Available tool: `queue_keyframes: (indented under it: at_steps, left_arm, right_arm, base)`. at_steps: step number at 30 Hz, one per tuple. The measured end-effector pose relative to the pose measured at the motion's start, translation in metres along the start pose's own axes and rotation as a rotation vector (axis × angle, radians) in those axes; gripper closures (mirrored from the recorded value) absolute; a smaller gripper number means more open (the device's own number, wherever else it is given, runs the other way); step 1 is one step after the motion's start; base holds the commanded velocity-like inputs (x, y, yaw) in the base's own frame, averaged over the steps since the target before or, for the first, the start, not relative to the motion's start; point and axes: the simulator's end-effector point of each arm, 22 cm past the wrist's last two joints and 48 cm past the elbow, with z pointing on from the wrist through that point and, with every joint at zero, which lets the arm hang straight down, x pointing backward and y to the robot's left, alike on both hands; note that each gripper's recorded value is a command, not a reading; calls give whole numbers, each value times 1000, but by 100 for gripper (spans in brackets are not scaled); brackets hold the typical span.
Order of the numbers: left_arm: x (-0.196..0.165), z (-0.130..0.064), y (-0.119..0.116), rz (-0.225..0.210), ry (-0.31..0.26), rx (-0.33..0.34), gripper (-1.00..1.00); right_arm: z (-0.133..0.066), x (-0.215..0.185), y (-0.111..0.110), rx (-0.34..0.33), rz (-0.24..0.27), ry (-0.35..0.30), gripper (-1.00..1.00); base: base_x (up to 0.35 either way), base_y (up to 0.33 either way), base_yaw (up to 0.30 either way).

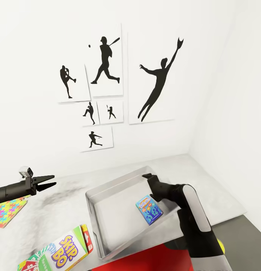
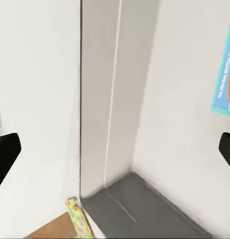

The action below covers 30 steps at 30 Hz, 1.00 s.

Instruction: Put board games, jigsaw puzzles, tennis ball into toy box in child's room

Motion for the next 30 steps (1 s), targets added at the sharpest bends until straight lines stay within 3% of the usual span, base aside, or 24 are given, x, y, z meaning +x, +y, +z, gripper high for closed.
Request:
queue_keyframes:
  at_steps: [8, 15, 21, 24, 25, 30]
  left_arm:
    - [0, 0, 0, 0, 0, 0, -100]
    - [0, 0, 0, 0, 0, 0, -100]
    - [0, 0, 0, 0, 0, 0, -100]
    - [0, 0, 0, 0, 0, 0, -100]
    - [0, 0, 0, -1, 0, 0, -100]
    - [0, -3, 2, -4, -1, -6, -100]
  right_arm:
    - [-15, 15, 31, -66, -160, 48, -100]
    - [-19, 25, 37, -80, -249, 92, -100]
    - [-22, 40, 36, -99, -354, 168, -100]
    - [-27, 53, 43, -156, -404, 221, -100]
    - [-30, 59, 51, -203, -420, 247, -100]
    - [-45, 55, 66, -338, -425, 280, -100]
  base:
    - [0, 0, 0]
    - [0, 0, 0]
    - [0, 0, 0]
    - [0, 0, 0]
    - [0, 0, 0]
    - [0, 0, 0]
